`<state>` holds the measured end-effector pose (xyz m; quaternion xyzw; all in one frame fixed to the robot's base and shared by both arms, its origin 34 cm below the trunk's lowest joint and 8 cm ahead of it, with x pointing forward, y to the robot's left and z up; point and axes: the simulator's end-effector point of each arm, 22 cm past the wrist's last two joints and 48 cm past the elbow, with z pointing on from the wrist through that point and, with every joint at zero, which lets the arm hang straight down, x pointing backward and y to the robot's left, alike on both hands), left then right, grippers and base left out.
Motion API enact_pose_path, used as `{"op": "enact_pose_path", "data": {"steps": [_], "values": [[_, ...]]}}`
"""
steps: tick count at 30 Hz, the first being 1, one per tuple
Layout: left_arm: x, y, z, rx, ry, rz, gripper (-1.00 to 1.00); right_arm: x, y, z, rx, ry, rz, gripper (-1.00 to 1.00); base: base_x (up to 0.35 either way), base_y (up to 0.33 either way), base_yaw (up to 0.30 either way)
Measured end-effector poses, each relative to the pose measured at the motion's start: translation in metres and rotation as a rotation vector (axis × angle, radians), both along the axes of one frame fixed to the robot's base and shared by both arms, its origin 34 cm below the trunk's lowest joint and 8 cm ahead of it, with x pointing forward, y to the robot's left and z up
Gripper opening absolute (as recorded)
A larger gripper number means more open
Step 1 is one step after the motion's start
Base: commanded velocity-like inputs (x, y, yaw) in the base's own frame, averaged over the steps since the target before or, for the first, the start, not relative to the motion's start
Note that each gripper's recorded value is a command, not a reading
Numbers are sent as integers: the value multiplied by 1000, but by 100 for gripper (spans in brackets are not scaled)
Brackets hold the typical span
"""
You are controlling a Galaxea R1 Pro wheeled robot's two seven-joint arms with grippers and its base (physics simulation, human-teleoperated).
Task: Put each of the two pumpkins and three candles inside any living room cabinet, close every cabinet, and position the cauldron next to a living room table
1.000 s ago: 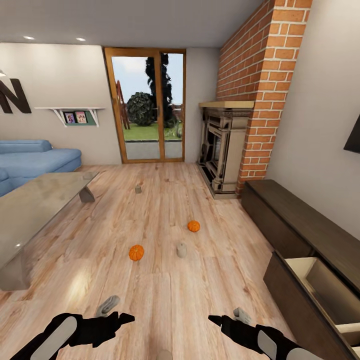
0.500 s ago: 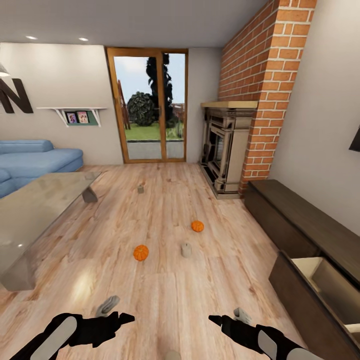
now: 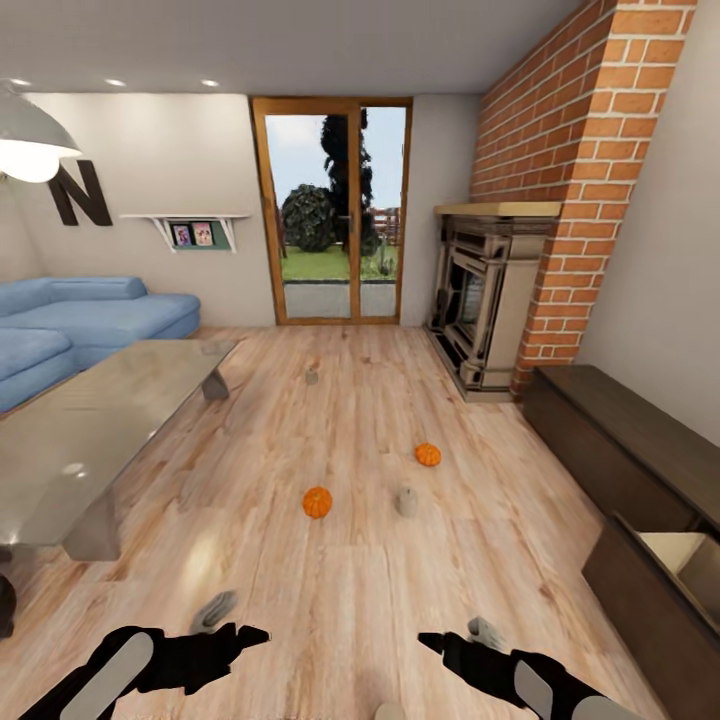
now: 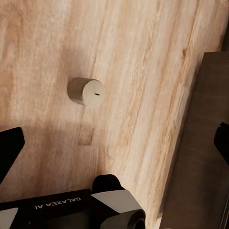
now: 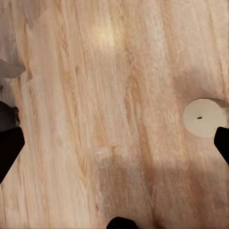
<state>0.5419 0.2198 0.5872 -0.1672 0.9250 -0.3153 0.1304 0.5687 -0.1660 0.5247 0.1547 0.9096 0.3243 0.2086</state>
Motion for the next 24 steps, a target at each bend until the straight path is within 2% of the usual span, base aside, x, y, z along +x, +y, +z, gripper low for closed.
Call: {"op": "enact_pose_path", "data": {"steps": [6, 8, 9, 11, 12, 14, 16, 20, 24], "values": [[4, 3, 3, 4, -7, 4, 100, -5, -21, -17, -110, 51, -30, 100, -1, 8, 290], [7, 8, 4, 22, -7, 10, 100, -6, -25, -19, -131, 60, -36, 100, 0, 1, 292], [10, 14, 4, 48, -6, 12, 100, -6, -27, -21, -141, 64, -39, 100, 0, 1, 292], [27, 32, 10, 135, -16, 26, 100, -7, -30, -22, -154, 70, -43, 100, 0, 0, 292], [32, 37, 12, 158, -17, 32, 100, -7, -30, -23, -157, 72, -43, 100, 0, 0, 292], [49, 53, 18, 248, -15, 58, 100, -8, -33, -24, -169, 78, -47, 100, 0, 0, 292], [63, 60, 26, 314, -15, 77, 100, -9, -37, -26, -187, 87, -52, 100, 0, 0, 292], [69, 52, 26, 382, 8, 85, 100, -11, -46, -32, -236, 110, -67, 100, 0, 0, 292], [70, 44, 28, 406, 9, 75, 100, -18, -66, -42, -330, 157, -100, 100, 0, 0, 292]]}}
